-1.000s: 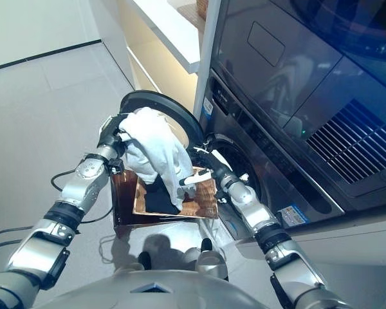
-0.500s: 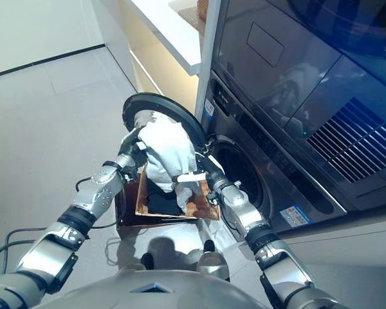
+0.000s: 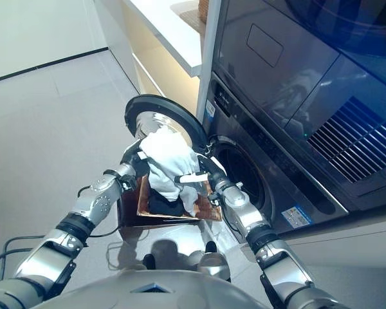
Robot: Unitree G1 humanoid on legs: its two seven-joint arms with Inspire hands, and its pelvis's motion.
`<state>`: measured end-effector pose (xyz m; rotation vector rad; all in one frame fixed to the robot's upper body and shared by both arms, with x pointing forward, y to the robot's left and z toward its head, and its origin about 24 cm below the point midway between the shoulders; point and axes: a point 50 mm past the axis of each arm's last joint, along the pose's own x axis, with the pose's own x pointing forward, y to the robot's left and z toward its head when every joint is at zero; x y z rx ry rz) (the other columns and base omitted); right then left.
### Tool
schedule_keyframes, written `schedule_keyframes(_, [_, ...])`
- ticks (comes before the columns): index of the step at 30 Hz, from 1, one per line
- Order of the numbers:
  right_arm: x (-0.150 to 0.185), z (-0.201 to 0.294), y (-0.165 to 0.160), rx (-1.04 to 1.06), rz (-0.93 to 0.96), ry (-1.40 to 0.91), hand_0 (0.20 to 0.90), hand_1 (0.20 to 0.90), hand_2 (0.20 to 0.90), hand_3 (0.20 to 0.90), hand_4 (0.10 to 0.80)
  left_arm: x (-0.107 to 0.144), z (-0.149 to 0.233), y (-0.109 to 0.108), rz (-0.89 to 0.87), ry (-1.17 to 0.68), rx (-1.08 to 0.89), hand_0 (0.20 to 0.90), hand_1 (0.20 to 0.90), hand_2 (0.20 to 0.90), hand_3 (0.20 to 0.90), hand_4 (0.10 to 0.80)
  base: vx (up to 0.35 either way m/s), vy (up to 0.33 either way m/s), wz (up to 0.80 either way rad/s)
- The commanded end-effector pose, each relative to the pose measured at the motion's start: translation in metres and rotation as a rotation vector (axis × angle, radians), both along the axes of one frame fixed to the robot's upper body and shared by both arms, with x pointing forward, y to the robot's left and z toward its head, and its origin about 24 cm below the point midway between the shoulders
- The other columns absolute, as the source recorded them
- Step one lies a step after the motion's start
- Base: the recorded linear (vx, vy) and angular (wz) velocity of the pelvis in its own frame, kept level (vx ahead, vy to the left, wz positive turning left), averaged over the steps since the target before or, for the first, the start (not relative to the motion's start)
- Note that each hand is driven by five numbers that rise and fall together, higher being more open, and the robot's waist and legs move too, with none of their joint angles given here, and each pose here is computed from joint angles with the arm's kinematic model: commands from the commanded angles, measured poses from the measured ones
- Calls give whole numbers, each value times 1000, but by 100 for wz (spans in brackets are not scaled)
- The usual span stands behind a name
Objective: Pick up the clothes and place them into the washing machine
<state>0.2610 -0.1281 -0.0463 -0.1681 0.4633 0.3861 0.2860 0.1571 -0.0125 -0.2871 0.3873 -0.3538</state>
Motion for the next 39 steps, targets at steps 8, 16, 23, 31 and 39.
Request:
schedule_keyframes(8, [43, 37, 28, 98, 88, -138, 900, 900, 900, 900, 800, 28, 67, -50, -208, -284, -217, 200, 200, 200, 200, 300, 0, 0, 0])
schedule_keyframes(16, [42, 31, 48, 162, 132, -67, 900, 900, 900, 900, 800, 31, 72, -62, -228, -291, -251, 200, 200, 200, 200, 300, 0, 0, 0])
schedule_keyframes(23, [38, 29, 59, 184, 188, -38, 900, 900, 900, 900, 800, 33, 74, -65, -237, -297, -249, 200, 200, 200, 200, 300, -2, -1, 1])
schedule_keyframes(31, [32, 22, 71, 172, 267, 4, 900, 900, 900, 900, 800, 39, 78, -67, -254, -313, -228, 200, 200, 200, 200, 300, 0, 0, 0])
schedule_keyframes(39, [27, 23, 88, 207, 335, 23, 900, 900, 900, 900, 800, 41, 80, -72, -243, -311, -261, 200, 200, 200, 200, 300, 0, 0, 0])
